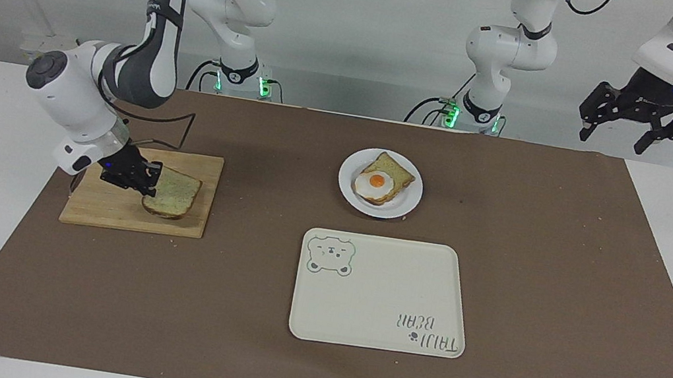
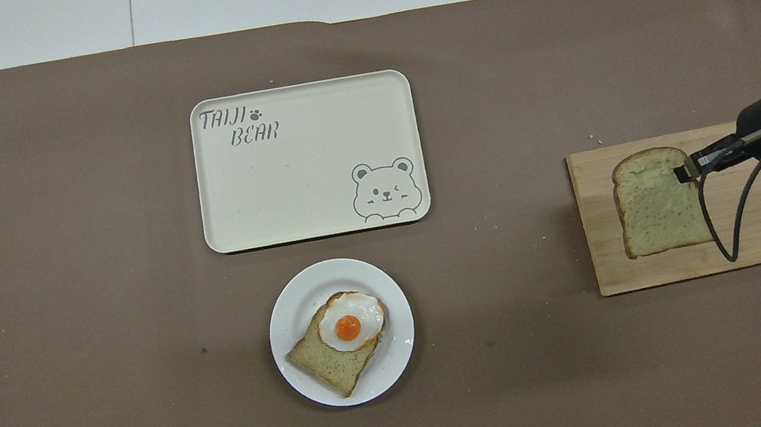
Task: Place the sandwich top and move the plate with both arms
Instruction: 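Carry the bread slice with the right gripper toward the white plate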
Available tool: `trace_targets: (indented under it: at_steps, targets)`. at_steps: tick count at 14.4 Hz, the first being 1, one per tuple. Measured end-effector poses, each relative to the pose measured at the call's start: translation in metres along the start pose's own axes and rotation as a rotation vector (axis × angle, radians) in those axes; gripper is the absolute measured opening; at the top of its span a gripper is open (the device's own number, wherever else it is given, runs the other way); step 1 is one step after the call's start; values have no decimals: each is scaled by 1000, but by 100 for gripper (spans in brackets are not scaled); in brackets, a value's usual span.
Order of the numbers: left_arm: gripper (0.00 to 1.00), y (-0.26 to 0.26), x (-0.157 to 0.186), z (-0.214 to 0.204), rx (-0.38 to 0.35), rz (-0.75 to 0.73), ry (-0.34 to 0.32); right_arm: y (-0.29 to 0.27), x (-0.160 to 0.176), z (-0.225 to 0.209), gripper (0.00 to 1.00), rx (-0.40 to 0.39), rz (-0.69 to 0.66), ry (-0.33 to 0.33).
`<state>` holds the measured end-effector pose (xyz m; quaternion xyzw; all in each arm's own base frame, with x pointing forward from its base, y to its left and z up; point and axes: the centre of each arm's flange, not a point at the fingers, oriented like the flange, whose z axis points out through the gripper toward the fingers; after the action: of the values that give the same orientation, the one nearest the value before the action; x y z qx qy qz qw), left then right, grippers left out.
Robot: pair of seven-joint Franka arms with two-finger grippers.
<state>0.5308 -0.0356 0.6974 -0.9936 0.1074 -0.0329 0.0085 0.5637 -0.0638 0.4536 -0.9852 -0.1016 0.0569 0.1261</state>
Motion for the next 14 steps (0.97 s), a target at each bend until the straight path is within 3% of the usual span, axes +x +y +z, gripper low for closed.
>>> trace_targets:
  at_steps: [6,14]
  targets:
    - [100,0,0,0,0,0,0,-33,4,-3,10,127,-20,-24]
    - [100,0,0,0,0,0,0,-161,17,36,10,100,47,-132]
